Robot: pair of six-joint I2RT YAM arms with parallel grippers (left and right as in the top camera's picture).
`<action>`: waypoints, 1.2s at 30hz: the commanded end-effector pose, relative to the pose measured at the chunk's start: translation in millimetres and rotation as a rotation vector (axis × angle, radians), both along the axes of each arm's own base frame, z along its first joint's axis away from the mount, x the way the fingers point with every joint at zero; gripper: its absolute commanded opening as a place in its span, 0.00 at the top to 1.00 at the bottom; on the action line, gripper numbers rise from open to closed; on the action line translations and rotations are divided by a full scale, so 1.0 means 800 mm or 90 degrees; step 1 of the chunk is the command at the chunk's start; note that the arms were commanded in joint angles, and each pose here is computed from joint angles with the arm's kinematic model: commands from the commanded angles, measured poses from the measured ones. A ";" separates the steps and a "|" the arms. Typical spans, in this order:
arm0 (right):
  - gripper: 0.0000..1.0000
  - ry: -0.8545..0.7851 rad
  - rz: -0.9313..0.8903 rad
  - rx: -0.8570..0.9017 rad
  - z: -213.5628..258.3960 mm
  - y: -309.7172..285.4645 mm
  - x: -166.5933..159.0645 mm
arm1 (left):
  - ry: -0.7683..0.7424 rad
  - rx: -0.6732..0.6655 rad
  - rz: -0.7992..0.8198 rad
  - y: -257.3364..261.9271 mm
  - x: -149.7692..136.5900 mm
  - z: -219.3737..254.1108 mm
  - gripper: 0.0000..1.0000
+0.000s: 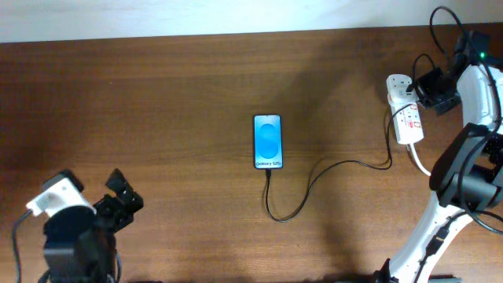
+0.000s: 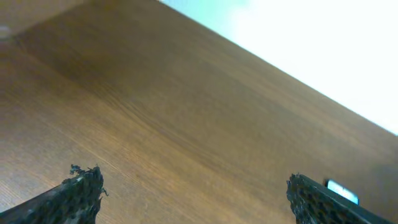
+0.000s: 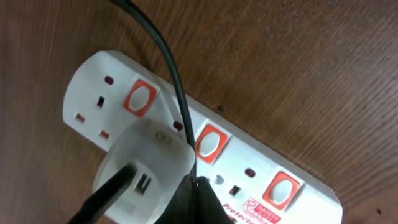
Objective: Plug charger to phone and switch on socket
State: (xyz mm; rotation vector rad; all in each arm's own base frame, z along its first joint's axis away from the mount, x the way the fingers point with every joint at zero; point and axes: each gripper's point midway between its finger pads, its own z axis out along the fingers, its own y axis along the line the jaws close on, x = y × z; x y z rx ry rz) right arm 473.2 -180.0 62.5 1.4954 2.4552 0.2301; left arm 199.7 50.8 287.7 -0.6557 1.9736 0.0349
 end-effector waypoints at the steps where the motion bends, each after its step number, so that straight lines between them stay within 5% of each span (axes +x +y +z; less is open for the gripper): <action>1: 0.96 0.007 0.000 0.008 -0.016 0.002 0.006 | -0.043 -0.003 0.020 0.006 -0.017 0.013 0.00; 25: 0.96 0.057 0.060 0.031 -0.068 0.046 0.010 | -0.053 -0.004 0.020 0.006 -0.021 0.016 0.01; 30: 0.96 0.068 -0.001 -0.049 0.023 -0.012 -0.029 | -0.084 -0.004 0.021 0.006 -0.033 0.026 0.01; 36: 0.96 -0.062 -0.044 -0.120 0.198 -0.024 -0.079 | -0.178 0.003 0.070 0.020 -0.078 0.051 0.01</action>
